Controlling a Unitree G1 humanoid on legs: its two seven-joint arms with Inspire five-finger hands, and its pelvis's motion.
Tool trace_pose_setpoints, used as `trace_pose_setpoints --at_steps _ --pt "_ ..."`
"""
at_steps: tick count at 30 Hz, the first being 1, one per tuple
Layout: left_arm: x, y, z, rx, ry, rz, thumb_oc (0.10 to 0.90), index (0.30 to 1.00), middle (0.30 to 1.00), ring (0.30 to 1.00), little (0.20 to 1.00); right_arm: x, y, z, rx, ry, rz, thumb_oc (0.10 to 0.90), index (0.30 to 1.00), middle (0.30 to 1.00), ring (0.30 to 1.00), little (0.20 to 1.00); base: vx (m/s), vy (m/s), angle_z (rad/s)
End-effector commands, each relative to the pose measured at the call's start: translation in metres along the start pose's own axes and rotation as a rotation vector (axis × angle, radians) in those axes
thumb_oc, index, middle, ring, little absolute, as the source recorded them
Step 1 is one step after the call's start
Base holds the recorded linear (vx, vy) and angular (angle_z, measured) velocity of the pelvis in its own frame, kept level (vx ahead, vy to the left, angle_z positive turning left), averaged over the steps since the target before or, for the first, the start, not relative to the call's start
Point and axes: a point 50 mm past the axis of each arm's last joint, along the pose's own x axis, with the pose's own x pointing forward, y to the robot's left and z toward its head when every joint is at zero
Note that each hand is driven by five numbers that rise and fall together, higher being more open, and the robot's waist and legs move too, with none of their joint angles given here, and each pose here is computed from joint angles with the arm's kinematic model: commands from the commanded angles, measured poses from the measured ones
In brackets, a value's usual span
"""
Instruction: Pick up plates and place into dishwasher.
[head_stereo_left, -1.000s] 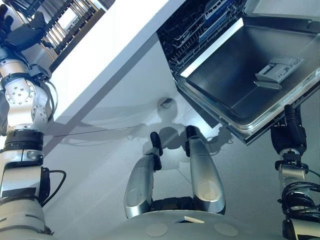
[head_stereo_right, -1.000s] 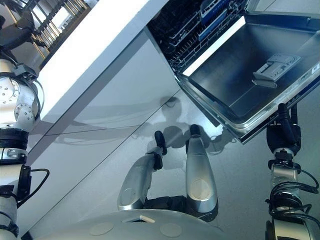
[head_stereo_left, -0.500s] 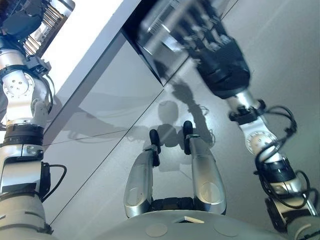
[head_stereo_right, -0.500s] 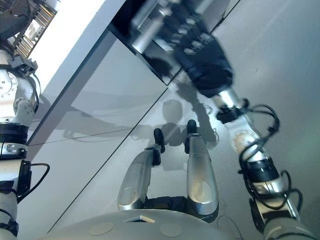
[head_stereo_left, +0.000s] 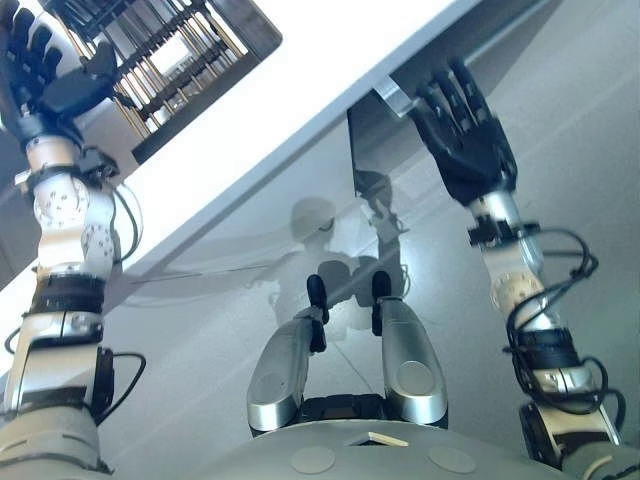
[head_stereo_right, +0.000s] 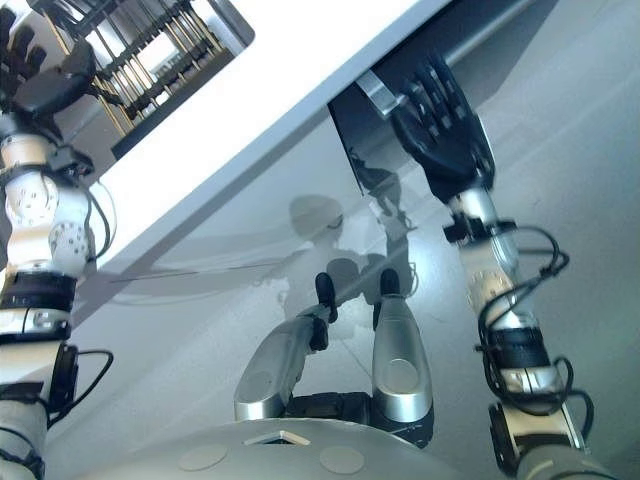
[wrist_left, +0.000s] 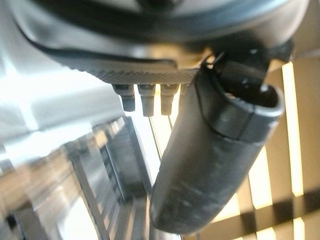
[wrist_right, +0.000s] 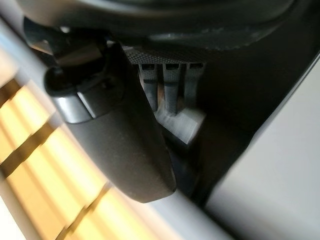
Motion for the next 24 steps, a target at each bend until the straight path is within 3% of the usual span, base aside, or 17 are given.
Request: trace_pose_setpoints --at_steps 1,11,14,17,24 --pt "-0.002 0.011 0.026 0.063 -0.166 -0.009 0.8 0.9 0.9 0.9 0.9 -0.006 0.005 0.016 -0.066 -0.193 0.008 0.8 0.9 0.9 0.9 0.9 0.04 0.054 0.03" --pt "-0.014 -0.005 0.0 0.06 -0.049 -0.097 0.8 0.9 0.9 0.9 0.9 -0.044 -0.042 -0.01 -0.456 -0.201 -0.527 0.8 0.9 0.9 0.9 0.9 0.02 0.055 0.08" --pt "-0.017 -0.013 -0.007 0.053 -0.014 -0.14 0.8 0.9 0.9 0.9 0.9 -0.061 -0.069 -0.044 -0.52 0.067 -0.617 0.8 0.9 0.9 0.9 0.9 -0.01 0.006 0.08" --pt "-0.016 -0.02 -0.008 0.045 0.008 -0.185 0.8 0.9 0.9 0.9 0.9 -0.095 -0.1 -0.083 -0.531 0.451 -0.672 0.8 0.9 0.9 0.9 0.9 -0.02 -0.038 0.14" --pt "-0.017 -0.04 -0.007 0.021 0.012 -0.266 0.8 0.9 0.9 0.9 0.9 -0.161 -0.12 -0.133 -0.654 1.047 -0.542 0.8 0.9 0.9 0.9 0.9 -0.03 -0.067 0.19"
